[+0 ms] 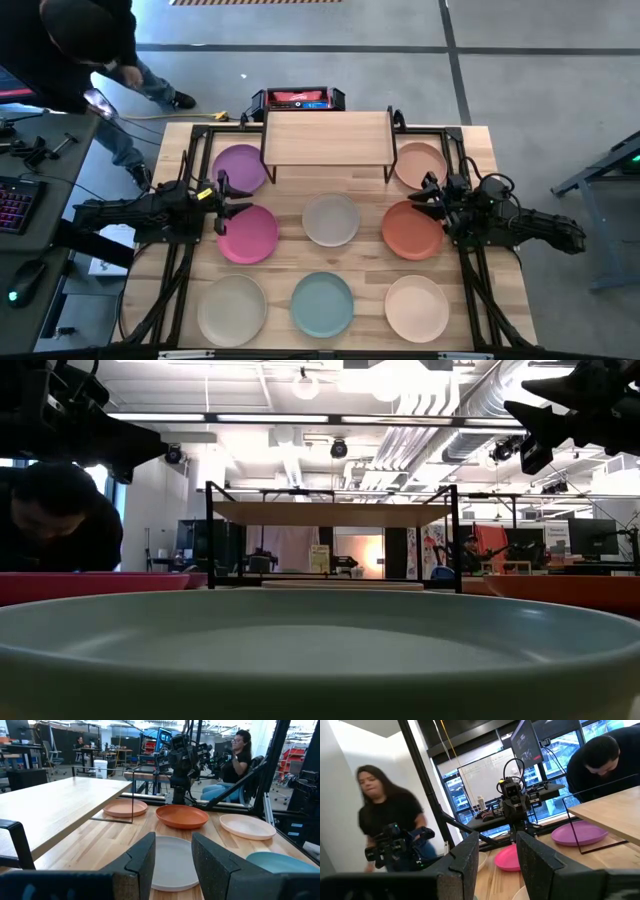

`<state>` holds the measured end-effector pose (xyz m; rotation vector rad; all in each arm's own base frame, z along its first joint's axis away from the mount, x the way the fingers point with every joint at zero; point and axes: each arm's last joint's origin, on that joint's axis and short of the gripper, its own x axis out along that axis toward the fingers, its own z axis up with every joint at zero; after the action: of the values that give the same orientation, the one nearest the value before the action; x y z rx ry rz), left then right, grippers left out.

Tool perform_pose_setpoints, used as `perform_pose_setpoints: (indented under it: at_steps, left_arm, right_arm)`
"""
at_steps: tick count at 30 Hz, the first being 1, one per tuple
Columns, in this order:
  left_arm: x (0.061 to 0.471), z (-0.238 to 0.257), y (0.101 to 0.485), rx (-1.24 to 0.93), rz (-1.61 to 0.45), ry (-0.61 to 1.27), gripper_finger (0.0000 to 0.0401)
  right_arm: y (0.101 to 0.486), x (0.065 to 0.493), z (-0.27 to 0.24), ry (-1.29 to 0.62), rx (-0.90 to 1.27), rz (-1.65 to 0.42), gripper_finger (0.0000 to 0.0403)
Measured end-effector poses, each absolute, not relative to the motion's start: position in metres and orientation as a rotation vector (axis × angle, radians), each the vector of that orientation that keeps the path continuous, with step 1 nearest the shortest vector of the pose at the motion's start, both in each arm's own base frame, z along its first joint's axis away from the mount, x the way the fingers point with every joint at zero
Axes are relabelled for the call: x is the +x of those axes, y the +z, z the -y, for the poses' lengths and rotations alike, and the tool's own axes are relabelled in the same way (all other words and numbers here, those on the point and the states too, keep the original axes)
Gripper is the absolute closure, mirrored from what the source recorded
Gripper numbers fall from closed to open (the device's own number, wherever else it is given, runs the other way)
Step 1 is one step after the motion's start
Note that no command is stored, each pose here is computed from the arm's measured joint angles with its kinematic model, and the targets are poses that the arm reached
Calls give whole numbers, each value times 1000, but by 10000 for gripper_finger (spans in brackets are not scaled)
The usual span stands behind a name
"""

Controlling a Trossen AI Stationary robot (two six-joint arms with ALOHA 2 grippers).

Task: Place and stack plates onto a shelf

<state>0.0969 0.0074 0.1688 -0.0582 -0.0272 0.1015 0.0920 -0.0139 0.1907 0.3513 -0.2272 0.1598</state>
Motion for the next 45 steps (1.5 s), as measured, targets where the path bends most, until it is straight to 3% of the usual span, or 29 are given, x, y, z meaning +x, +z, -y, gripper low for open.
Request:
perform_pose_setpoints:
  at_steps: [32,40,45]
  left_arm:
    - [97,-7,170,-59,37,102,284]
    - [97,-8,170,-187,54,133,284]
    - [96,-11,180,-372,177,188,284]
  right_arm:
    - [191,92,14,160,351,227,284]
    - [191,92,14,160,351,227,284]
    - [191,92,14,159,351,227,284]
